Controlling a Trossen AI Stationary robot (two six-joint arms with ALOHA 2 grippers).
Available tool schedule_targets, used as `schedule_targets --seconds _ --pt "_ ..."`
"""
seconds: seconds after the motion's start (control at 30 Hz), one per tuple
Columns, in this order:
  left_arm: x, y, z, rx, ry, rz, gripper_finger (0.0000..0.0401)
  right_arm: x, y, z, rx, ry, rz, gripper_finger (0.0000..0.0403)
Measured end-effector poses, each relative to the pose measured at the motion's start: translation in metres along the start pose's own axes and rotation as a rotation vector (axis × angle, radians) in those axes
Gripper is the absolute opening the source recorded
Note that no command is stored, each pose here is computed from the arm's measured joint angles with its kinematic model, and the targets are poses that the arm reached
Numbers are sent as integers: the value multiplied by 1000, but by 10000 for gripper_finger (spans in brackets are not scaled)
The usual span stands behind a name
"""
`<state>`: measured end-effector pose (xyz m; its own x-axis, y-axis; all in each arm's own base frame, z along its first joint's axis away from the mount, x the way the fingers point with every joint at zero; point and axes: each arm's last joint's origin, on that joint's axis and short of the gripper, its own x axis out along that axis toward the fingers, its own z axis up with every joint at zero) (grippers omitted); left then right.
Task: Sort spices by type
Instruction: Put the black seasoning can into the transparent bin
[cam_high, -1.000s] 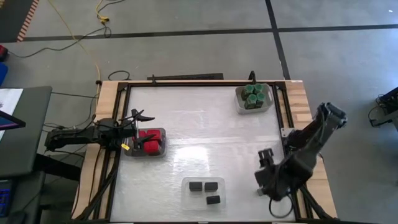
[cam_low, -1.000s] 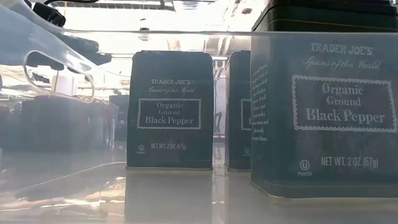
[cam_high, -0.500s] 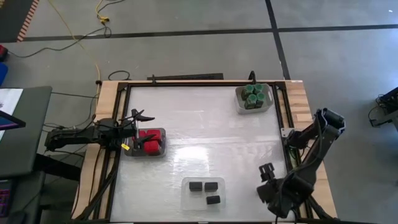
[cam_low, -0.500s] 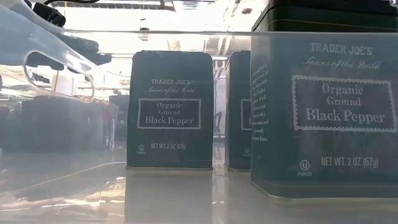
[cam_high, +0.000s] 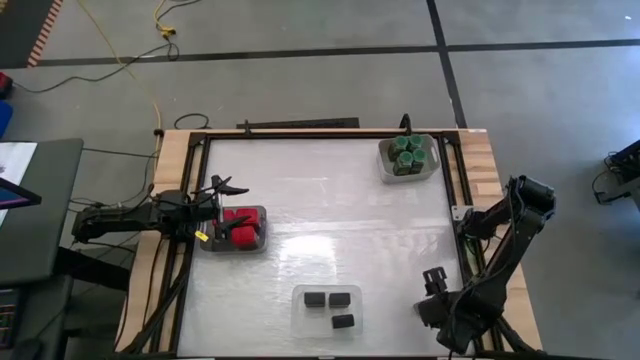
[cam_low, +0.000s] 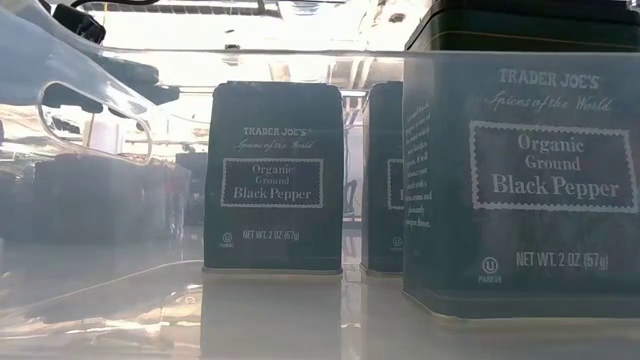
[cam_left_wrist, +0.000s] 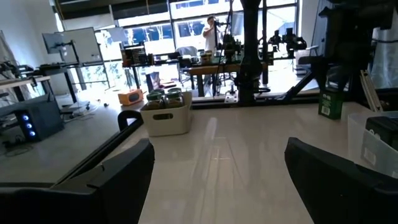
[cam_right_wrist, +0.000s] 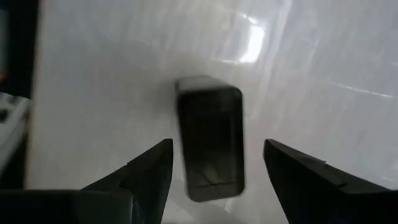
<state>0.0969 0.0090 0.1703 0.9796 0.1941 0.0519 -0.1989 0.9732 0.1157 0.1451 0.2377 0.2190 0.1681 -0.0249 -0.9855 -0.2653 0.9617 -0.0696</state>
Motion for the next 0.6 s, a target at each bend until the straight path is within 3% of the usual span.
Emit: schedule_targets --seconds 0.3,0.4,0.53,0.6 --pt "0 0 0 0 0 0 347 18 1 -3 18 -28 37 267" --pt "0 0 0 0 0 0 347 21 1 -4 18 -23 44 226" --pt "0 0 0 0 0 0 347 21 -1 -3 6 -8 54 141" --pt "0 0 0 0 0 0 347 21 -1 -3 6 4 64 141"
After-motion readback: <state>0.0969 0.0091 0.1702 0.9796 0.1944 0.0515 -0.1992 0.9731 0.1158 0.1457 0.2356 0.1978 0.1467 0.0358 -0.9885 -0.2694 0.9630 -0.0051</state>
